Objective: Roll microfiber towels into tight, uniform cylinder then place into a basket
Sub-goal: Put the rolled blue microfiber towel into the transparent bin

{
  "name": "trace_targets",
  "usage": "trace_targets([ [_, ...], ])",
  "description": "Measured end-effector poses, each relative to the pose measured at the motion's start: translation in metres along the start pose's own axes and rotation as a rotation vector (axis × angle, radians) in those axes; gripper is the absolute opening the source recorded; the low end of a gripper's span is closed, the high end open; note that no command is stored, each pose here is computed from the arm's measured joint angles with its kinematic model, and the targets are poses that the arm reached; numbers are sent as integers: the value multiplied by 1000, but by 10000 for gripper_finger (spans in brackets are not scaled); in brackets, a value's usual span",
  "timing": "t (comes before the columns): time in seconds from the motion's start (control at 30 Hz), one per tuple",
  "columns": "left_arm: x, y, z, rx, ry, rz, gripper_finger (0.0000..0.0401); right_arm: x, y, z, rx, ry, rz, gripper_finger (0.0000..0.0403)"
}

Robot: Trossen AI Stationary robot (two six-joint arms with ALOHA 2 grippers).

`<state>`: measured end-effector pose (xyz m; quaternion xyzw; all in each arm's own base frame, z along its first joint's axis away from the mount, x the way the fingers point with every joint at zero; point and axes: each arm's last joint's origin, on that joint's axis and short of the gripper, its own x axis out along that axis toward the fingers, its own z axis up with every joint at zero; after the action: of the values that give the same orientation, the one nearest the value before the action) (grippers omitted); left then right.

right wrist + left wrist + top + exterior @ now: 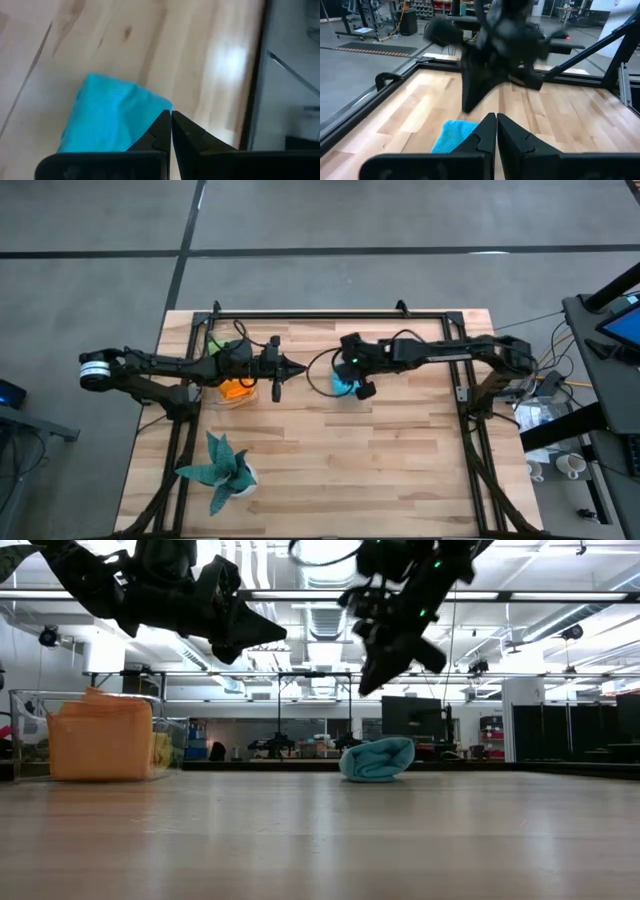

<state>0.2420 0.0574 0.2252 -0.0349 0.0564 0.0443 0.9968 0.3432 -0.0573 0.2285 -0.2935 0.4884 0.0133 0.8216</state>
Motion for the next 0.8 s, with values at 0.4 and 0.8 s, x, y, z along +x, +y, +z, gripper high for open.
trace_targets([
  [0.4,52,8,10,19,345,50,70,-67,30,-56,272,-79,-132,9],
  [0.8,114,-9,-2,679,878,9,197,-71,77,-105,436,-245,-176,9],
])
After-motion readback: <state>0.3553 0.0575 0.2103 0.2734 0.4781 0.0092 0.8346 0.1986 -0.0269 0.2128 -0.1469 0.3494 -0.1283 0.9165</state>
